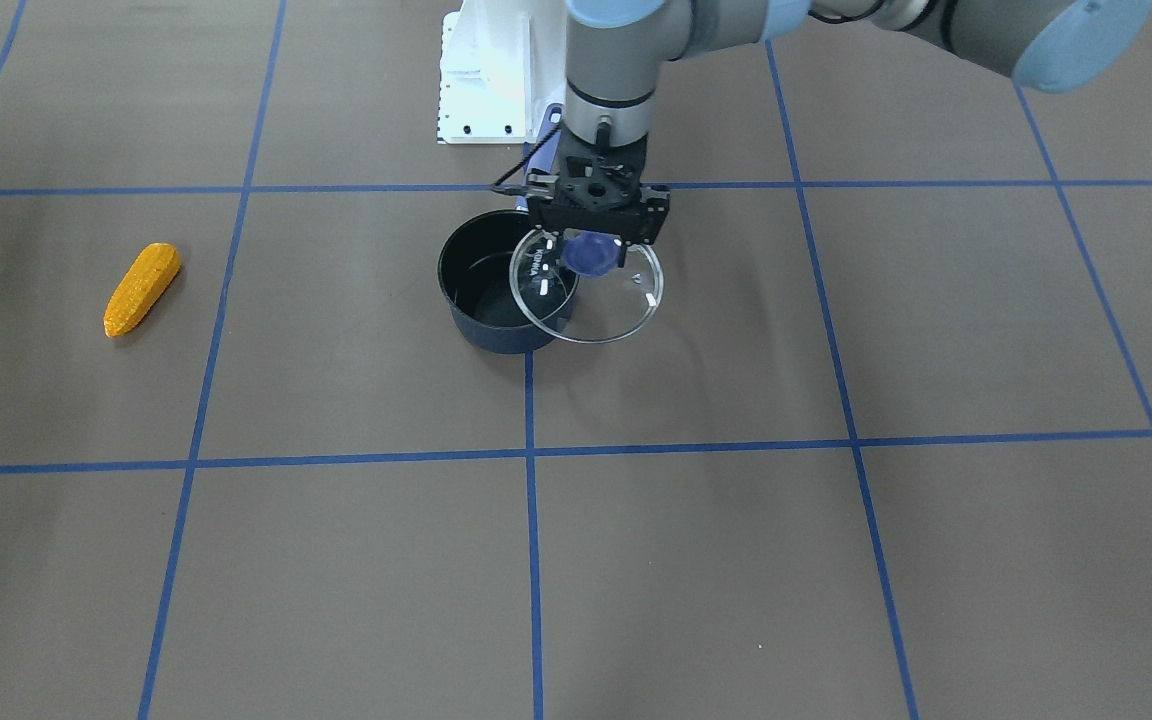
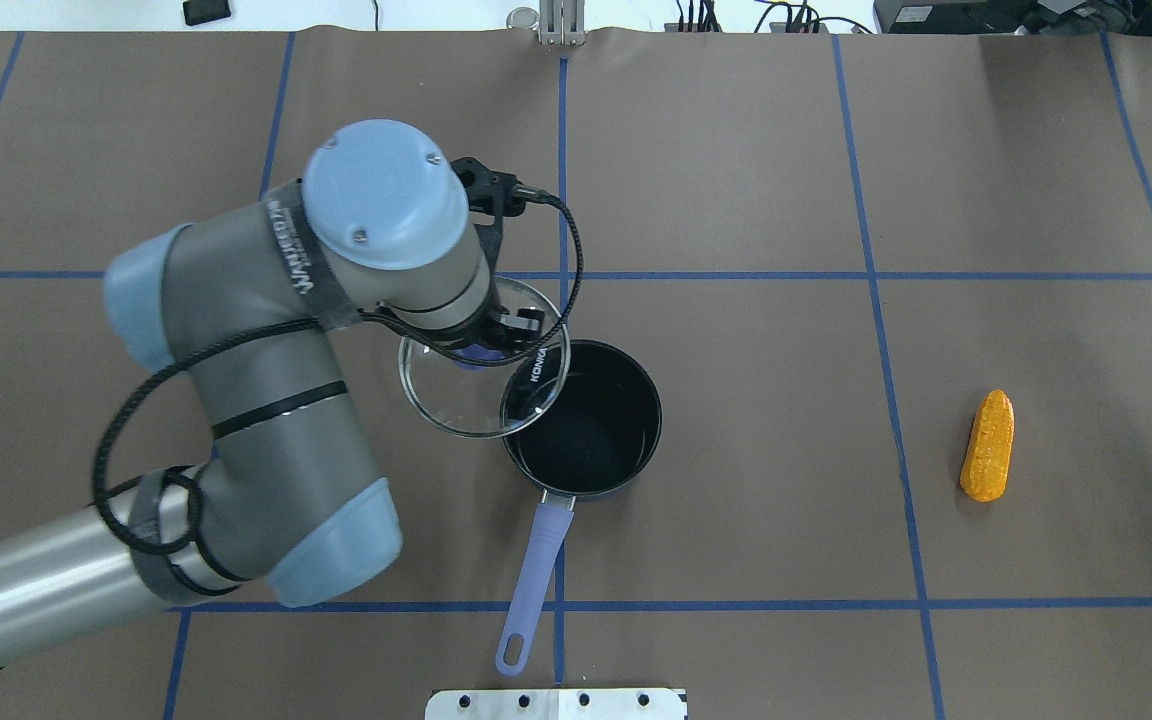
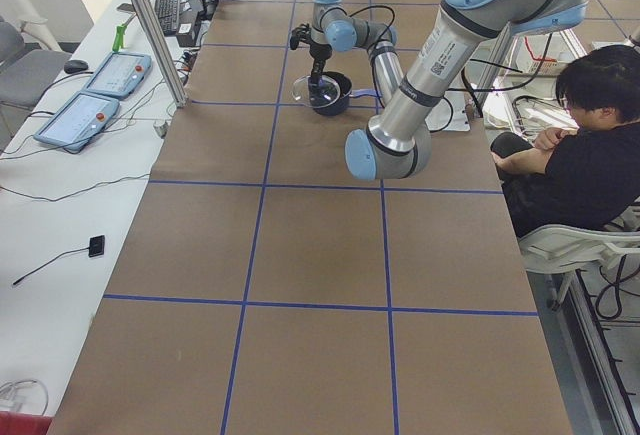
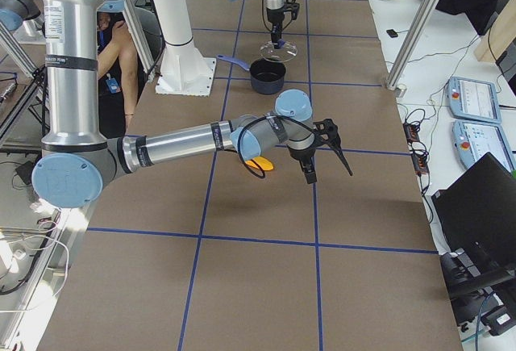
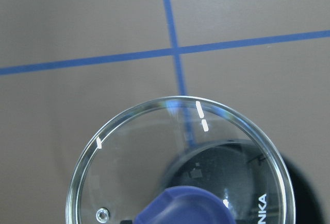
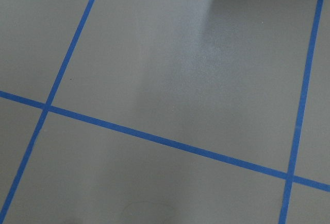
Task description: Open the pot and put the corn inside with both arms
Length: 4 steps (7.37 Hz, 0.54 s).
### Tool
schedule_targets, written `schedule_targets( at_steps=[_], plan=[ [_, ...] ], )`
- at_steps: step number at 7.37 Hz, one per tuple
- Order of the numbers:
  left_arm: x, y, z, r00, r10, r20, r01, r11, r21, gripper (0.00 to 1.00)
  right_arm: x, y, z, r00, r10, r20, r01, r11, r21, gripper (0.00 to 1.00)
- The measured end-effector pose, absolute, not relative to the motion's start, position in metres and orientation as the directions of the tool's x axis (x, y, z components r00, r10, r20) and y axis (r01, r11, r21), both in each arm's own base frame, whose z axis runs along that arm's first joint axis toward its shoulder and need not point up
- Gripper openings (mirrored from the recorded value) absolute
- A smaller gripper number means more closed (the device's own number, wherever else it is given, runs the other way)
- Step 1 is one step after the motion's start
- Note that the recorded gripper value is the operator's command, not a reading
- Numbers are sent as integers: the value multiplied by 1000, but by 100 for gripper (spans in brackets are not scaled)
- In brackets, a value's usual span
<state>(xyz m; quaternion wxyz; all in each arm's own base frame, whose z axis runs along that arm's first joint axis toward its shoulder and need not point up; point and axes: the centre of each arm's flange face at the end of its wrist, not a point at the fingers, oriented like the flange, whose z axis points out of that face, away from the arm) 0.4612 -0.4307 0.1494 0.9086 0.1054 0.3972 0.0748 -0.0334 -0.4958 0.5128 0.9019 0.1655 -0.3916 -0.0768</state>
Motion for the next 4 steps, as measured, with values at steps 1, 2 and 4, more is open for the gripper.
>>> schedule_targets(
  at_steps=[1, 2, 4],
  plan=[
    [418, -432, 190, 679, 283, -677, -104, 951, 292, 30, -33, -496, 513, 681, -268, 681, 9, 934, 358, 100],
    [381, -429, 227, 687, 336, -644, -154, 934, 323, 30, -34, -495, 513, 681, -268, 681, 9, 934, 358, 100],
    [320, -414, 295, 685, 427, -589, -253, 899, 358, 30, -34, -495, 514, 681, -268, 682, 10, 934, 357, 100]
  ],
)
